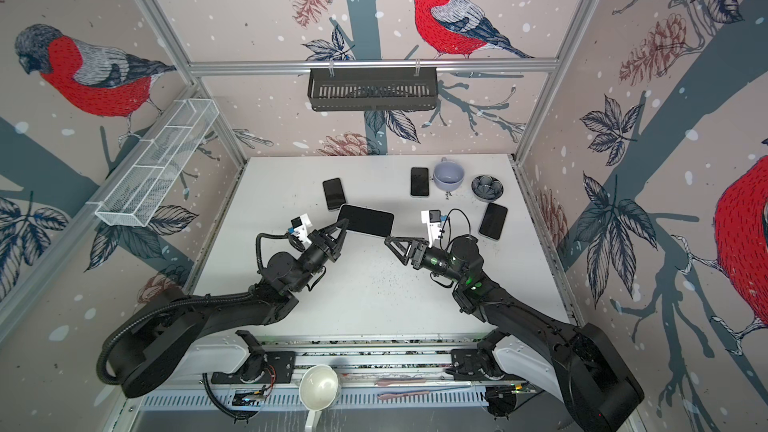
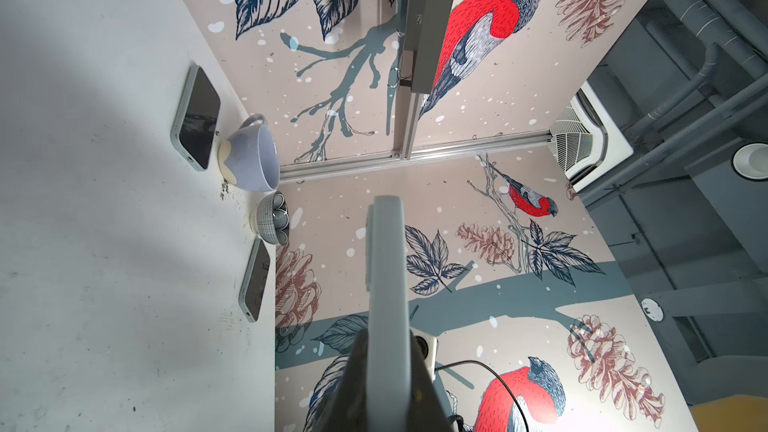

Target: Take the phone out of the phone case

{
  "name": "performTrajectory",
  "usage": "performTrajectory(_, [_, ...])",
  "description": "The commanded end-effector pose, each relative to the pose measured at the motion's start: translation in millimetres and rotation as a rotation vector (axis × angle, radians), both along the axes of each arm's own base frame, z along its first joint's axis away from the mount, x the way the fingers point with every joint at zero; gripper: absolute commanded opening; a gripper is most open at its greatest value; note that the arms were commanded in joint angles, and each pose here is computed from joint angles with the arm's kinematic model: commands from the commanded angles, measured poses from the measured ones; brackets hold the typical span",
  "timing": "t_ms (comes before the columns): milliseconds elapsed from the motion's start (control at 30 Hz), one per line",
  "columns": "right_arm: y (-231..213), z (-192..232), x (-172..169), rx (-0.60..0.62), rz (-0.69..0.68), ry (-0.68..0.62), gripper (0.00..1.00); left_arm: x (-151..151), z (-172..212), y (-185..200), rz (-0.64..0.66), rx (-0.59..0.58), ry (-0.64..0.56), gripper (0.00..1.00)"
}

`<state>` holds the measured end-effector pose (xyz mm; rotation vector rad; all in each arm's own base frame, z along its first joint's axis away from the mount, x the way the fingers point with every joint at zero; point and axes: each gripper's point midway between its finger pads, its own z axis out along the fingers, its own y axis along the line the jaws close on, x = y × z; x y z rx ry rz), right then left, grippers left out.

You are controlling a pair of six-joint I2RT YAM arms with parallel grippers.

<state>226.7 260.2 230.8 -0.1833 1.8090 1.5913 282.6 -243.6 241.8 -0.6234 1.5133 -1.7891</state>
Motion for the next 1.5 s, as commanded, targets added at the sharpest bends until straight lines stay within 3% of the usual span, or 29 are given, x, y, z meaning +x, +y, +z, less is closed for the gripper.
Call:
performTrajectory(0, [1.4,16.8,1.0,0.055,0.003,-0.039,0.74,-7.4,38.8,2.8,-0.006,-0.134,-0.105,0.00])
performTrajectory(333, [0.3,17.8,1.2,0.072,-0.002,-0.041,0.49,-9.0,34.2,-1.8,-0.023,-0.161,-0.103,0.00])
performTrajectory(700, [-0.7,15.9,-3.9,0.095,0.009,-0.036,0.33,-10.0,28.8,-3.2,-0.030,-0.175,-0.099,0.00])
performTrajectory(900, [-0.4,14.8,-3.3,0.093,0.008,-0.035,0.30,-10.6,26.6,-4.7,-0.038,-0.179,-0.101,0.00])
performTrajectory(1367, [0.4,8.4,-5.0,0.073,0.021,-0.047,0.03,-10.6,24.2,-11.8,-0.053,-0.176,-0.083,0.00])
performTrajectory(1467, [0.9,6.0,-6.1,0.046,0.035,-0.082,0.01,-11.0,24.7,-13.7,-0.061,-0.169,-0.078,0.00])
